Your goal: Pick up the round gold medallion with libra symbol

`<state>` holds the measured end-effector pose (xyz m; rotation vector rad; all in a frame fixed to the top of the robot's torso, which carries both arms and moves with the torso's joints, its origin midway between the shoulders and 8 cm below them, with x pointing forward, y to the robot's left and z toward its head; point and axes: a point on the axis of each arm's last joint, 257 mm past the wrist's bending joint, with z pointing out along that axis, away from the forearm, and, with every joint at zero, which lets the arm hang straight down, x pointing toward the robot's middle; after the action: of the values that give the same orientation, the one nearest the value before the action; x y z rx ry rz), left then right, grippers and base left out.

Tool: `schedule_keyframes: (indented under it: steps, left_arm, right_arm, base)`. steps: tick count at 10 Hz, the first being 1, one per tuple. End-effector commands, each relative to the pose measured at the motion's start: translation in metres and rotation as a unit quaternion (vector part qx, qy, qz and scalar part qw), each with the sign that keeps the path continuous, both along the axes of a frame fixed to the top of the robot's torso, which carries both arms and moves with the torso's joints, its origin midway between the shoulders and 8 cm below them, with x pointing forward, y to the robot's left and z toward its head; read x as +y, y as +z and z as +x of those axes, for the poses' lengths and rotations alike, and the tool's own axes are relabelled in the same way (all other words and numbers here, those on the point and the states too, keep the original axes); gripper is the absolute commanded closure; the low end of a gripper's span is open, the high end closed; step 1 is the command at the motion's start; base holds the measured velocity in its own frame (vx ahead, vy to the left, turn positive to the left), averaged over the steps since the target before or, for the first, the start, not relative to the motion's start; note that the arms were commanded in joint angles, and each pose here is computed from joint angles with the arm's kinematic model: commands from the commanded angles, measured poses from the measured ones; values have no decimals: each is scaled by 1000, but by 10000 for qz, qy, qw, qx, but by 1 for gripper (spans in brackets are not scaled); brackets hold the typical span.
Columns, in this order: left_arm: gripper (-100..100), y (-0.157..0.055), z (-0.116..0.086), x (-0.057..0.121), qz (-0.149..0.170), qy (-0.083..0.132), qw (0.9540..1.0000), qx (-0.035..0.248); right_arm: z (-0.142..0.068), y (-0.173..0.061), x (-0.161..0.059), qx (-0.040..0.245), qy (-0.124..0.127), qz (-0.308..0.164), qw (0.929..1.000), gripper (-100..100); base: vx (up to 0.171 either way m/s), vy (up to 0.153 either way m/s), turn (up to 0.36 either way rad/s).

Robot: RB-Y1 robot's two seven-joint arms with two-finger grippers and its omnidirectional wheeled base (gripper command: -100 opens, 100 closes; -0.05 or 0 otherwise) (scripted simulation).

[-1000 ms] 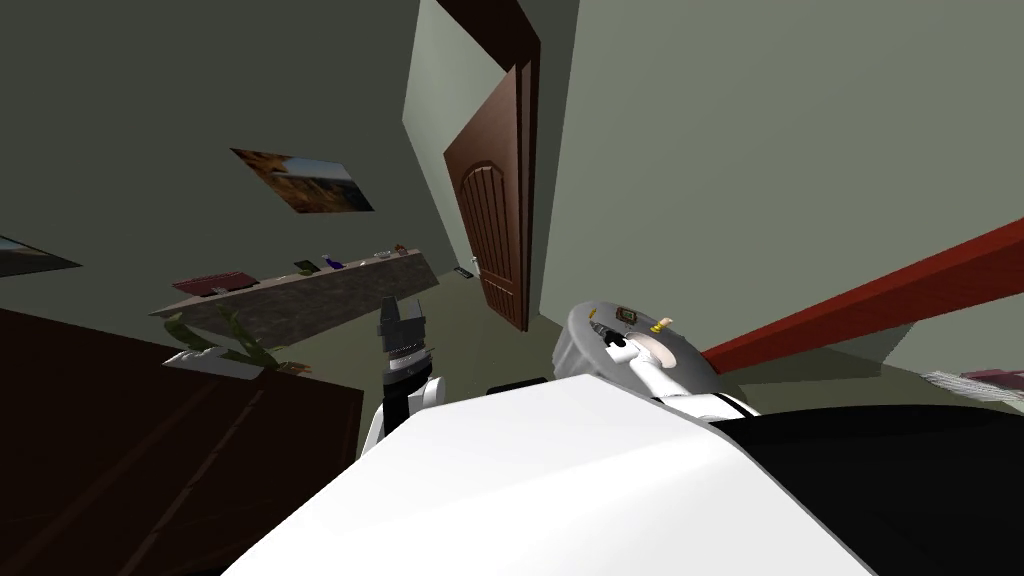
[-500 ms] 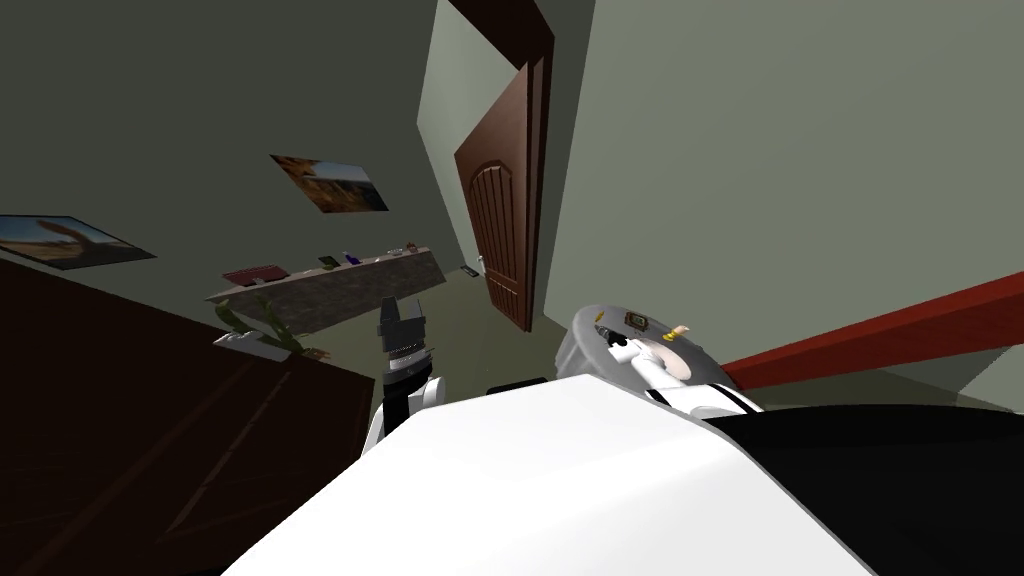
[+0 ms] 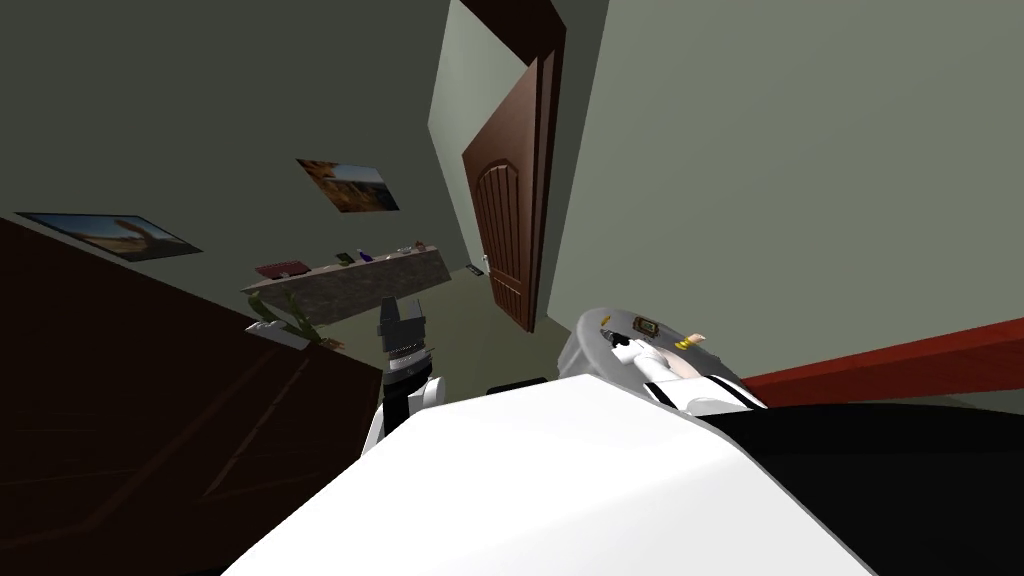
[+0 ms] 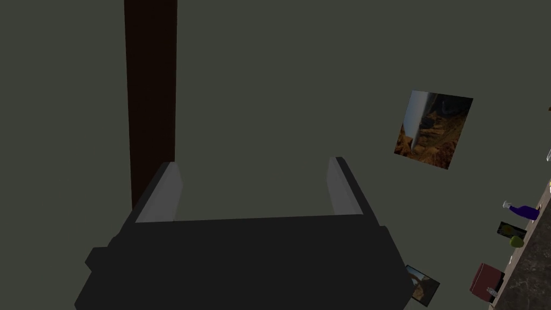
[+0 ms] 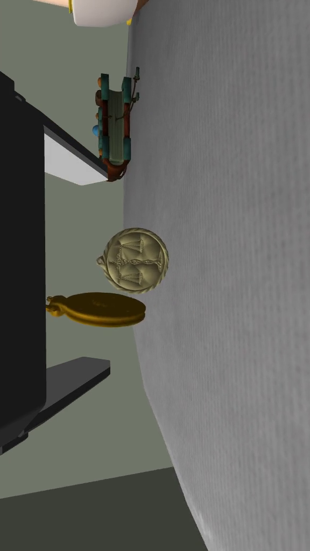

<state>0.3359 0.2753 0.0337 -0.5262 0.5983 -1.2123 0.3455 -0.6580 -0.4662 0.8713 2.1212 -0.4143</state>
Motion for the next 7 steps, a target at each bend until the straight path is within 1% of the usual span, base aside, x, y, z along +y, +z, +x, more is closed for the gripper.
schedule_keyframes:
  steps: [1, 2, 3, 4, 7]
  left_arm:
    - [0, 0, 0, 0, 0, 0, 10000, 0]
    - [0, 0, 0, 0, 0, 0, 10000, 0]
    - [0, 0, 0, 0, 0, 0, 10000, 0]
    - [0, 0, 0, 0, 0, 0, 10000, 0]
    - [0, 0, 0, 0, 0, 0, 10000, 0]
  right_arm:
    - [-13, -4, -10, 245, -127, -59, 9996, -100]
    - [-13, -4, -10, 245, -127, -59, 9996, -100]
    - [-25, -8, -18, 449, -232, -108, 9987, -100]
    - [-25, -8, -18, 449, -232, -108, 9987, -100]
    - [-52, -13, -36, 912, -478, -211, 9945, -100]
  base:
    - [4, -9, 109]
    - [7, -14, 114]
    - [11, -21, 156]
    - [11, -19, 58]
    - [18, -24, 134]
